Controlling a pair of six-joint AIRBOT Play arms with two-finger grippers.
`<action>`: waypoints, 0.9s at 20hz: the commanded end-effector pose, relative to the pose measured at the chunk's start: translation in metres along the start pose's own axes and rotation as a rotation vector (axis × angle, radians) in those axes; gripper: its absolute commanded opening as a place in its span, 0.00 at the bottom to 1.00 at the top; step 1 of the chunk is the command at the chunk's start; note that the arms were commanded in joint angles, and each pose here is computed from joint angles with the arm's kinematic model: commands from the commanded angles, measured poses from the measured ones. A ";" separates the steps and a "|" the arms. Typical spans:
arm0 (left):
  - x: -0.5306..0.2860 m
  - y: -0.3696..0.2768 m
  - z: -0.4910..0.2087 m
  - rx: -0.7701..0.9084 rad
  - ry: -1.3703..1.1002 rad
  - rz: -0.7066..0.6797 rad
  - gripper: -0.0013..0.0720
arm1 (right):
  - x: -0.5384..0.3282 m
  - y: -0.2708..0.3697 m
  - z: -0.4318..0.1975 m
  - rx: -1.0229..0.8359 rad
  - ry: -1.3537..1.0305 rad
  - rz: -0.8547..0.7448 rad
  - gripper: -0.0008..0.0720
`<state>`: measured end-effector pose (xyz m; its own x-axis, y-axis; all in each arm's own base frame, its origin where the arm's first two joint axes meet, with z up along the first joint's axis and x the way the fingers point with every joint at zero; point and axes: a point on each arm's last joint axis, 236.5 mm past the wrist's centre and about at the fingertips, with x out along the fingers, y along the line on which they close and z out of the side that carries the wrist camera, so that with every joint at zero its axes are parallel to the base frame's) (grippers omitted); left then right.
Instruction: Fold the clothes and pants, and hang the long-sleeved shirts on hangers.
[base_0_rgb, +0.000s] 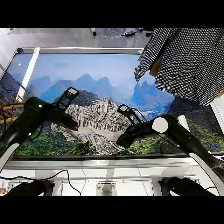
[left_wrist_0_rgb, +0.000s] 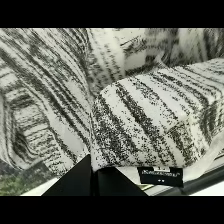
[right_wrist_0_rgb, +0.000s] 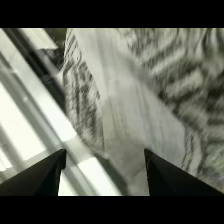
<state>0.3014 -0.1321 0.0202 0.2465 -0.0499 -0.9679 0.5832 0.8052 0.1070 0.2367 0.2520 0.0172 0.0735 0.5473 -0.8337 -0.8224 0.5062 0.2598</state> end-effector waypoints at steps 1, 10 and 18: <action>0.001 -0.002 -0.007 -0.001 -0.004 0.000 0.05 | -0.019 -0.028 0.046 -0.227 -0.121 -0.168 0.82; -0.013 0.001 -0.003 -0.003 -0.053 0.012 0.05 | -0.016 -0.102 0.041 -0.093 -0.095 -0.211 0.83; -0.013 0.001 -0.003 -0.003 -0.053 0.012 0.05 | 0.063 -0.034 0.020 0.080 -0.026 0.300 0.83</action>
<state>0.2965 -0.1292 0.0320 0.2946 -0.0718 -0.9529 0.5776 0.8078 0.1177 0.3043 0.2568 -0.0357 -0.0157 0.6052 -0.7959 -0.8006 0.4693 0.3726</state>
